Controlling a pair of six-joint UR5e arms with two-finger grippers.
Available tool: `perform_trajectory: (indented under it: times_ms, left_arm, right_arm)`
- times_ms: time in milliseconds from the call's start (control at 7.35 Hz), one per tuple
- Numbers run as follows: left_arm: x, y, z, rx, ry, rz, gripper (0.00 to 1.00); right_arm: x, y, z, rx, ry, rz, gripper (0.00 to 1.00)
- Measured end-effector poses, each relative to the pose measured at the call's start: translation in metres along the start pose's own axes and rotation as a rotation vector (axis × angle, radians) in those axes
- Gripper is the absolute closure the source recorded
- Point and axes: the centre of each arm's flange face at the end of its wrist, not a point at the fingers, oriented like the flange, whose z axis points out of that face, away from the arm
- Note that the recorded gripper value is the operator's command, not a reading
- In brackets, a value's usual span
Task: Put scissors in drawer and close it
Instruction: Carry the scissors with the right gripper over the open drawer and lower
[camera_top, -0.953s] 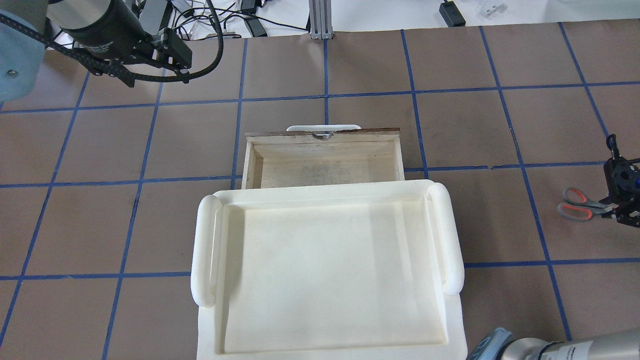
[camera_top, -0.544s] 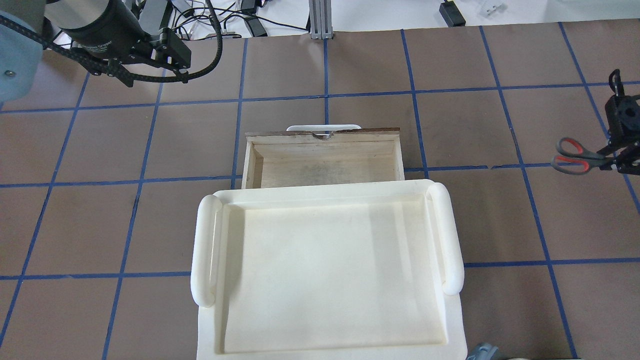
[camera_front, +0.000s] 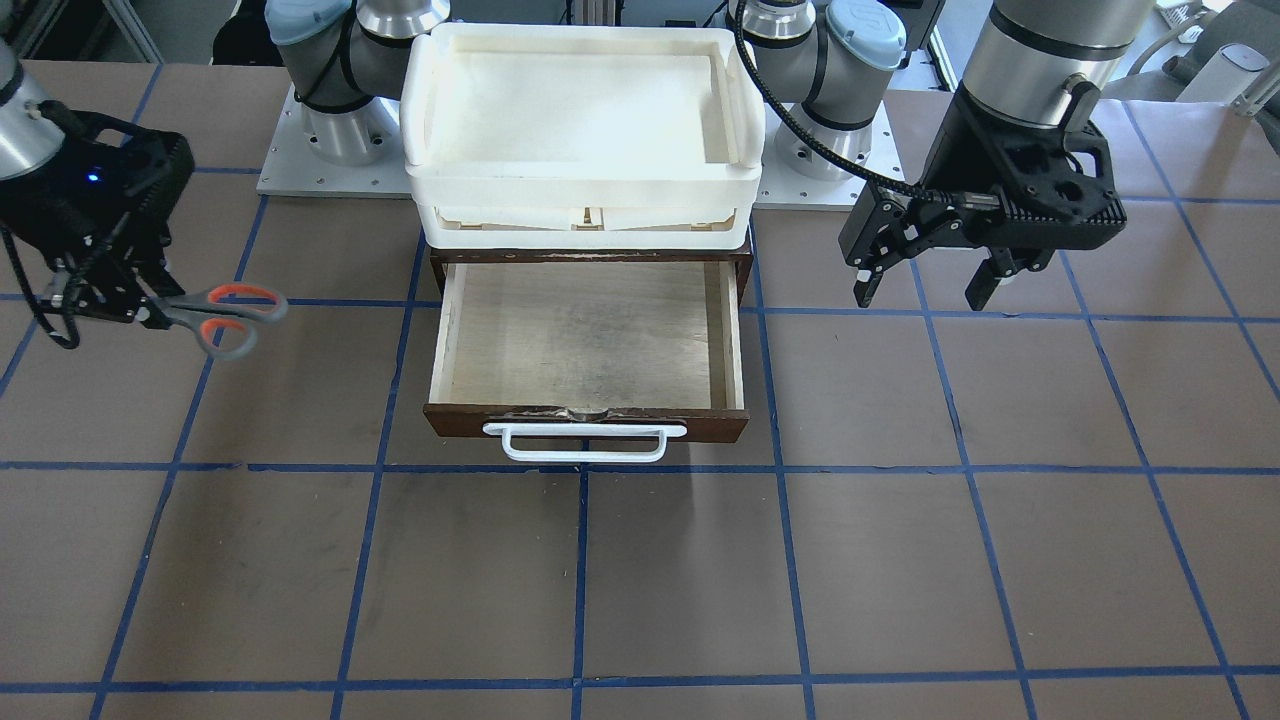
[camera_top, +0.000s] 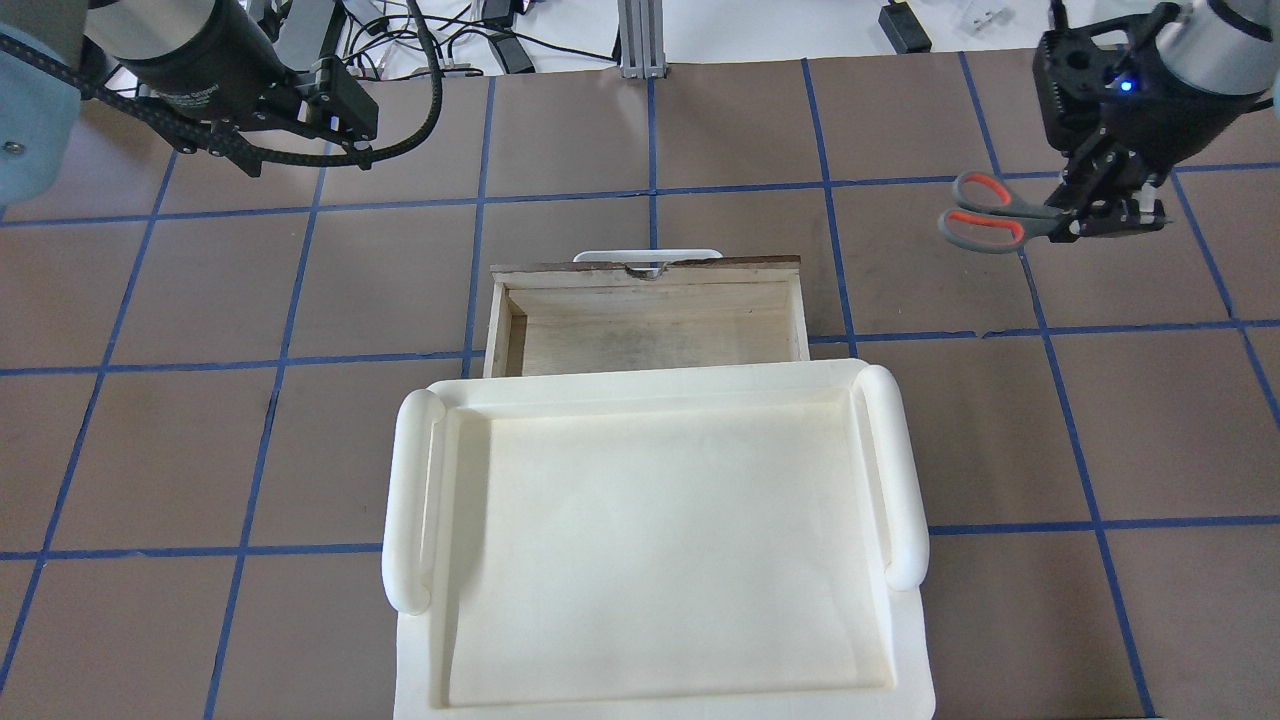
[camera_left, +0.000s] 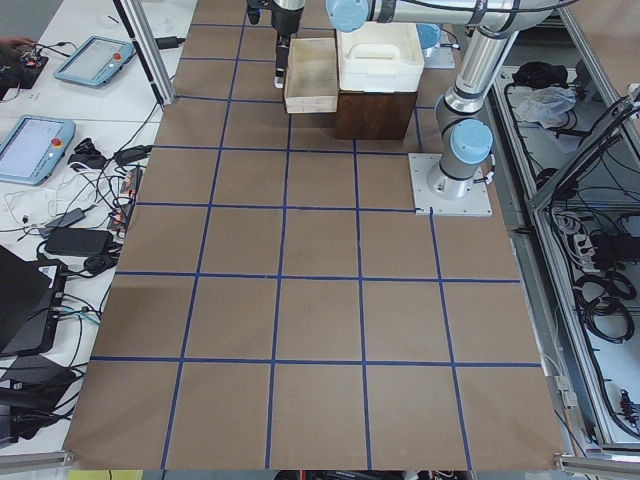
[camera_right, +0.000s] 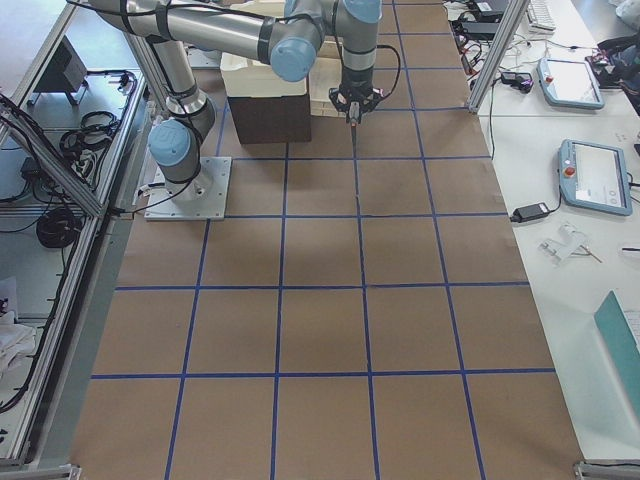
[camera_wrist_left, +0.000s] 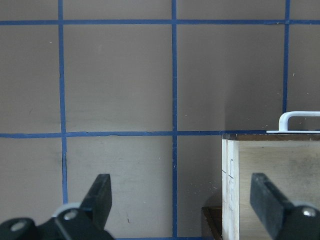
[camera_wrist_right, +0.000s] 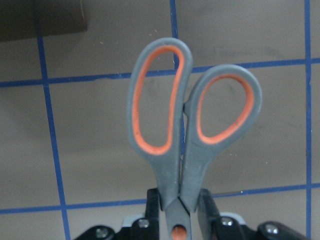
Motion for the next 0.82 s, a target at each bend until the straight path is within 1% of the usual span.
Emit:
perform_trajectory:
  times_ms: [136, 272, 544, 680, 817]
  left_arm:
    - [0.000, 0.002, 0.003, -0.004, 0.001, 0.001, 0.00]
    - [0.000, 0.007, 0.006, -0.007, 0.002, 0.001, 0.00]
    - [-0.001, 0.009, 0.010, 0.002, 0.002, 0.000, 0.00]
    - [-0.001, 0.009, 0.011, 0.005, 0.002, 0.000, 0.00]
    - [-0.001, 0.010, 0.010, 0.007, 0.002, 0.000, 0.00]
  right_arm:
    - [-0.005, -0.056, 0.003, -0.009, -0.018, -0.001, 1.00]
    - [-0.011, -0.110, 0.014, -0.016, -0.038, -0.012, 1.00]
    - [-0.020, -0.207, 0.037, -0.024, -0.072, -0.050, 1.00]
    - [-0.026, -0.247, 0.052, -0.029, -0.087, -0.063, 1.00]
    - [-0.031, -0.276, 0.065, -0.032, -0.092, -0.059, 1.00]
